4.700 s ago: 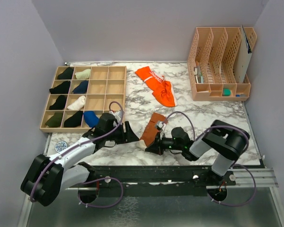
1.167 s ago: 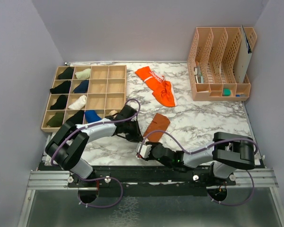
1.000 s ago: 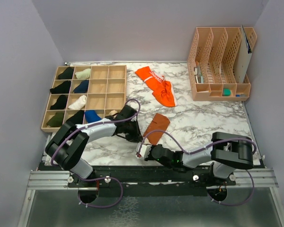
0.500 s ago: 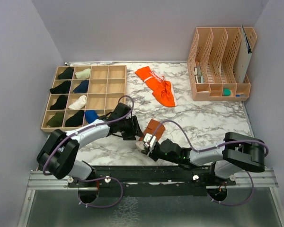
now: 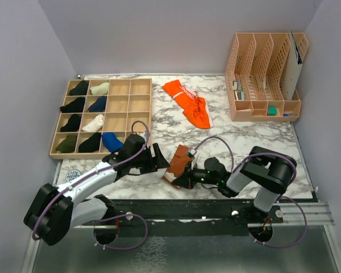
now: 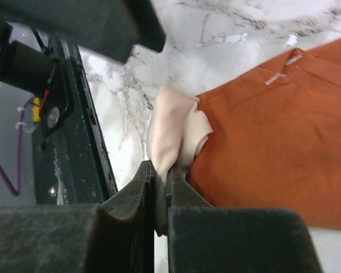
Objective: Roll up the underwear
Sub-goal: Roll the underwear to the center of the board.
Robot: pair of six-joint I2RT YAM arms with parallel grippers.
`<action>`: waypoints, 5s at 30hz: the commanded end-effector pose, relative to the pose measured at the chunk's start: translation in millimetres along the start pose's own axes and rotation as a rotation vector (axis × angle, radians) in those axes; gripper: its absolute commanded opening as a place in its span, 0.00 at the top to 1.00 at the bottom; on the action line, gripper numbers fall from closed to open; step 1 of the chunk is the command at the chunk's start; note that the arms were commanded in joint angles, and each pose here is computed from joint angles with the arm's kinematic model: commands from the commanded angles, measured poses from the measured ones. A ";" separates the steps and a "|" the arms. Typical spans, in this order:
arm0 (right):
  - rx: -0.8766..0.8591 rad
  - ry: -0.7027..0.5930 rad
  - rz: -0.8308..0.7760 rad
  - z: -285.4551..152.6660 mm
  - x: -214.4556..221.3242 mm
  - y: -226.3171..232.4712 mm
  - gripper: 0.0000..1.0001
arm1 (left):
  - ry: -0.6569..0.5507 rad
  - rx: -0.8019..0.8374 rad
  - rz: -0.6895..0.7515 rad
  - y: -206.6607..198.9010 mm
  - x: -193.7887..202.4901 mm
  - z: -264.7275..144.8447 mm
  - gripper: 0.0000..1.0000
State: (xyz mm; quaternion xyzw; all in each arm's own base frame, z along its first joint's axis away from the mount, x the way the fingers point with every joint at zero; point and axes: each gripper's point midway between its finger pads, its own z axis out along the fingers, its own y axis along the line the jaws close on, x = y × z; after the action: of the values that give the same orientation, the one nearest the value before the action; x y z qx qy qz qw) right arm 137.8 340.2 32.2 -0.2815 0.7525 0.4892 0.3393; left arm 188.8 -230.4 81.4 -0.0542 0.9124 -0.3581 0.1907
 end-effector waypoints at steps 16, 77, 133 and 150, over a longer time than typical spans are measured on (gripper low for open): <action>0.041 0.141 0.515 -5.0 26.5 -33.5 0.87 | -0.013 0.098 -0.072 15.7 36.6 11.7 0.22; 0.195 0.195 -1.018 -10.7 -18.8 0.8 0.37 | 0.060 -0.255 -0.106 45.5 42.7 45.1 0.63; 0.153 -0.018 0.530 -20.4 13.0 -52.0 0.90 | -0.071 0.118 -0.009 -7.7 25.5 16.6 0.23; 0.238 0.038 0.770 -24.3 35.3 -74.3 0.88 | -0.115 -0.011 -0.069 14.3 20.5 36.5 0.29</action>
State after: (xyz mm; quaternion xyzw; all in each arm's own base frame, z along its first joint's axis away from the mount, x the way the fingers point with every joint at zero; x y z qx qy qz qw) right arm 183.3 311.6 21.5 0.0146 0.8092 0.5524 0.1994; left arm 169.7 -252.5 44.2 -0.0655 0.8978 -0.3816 0.2098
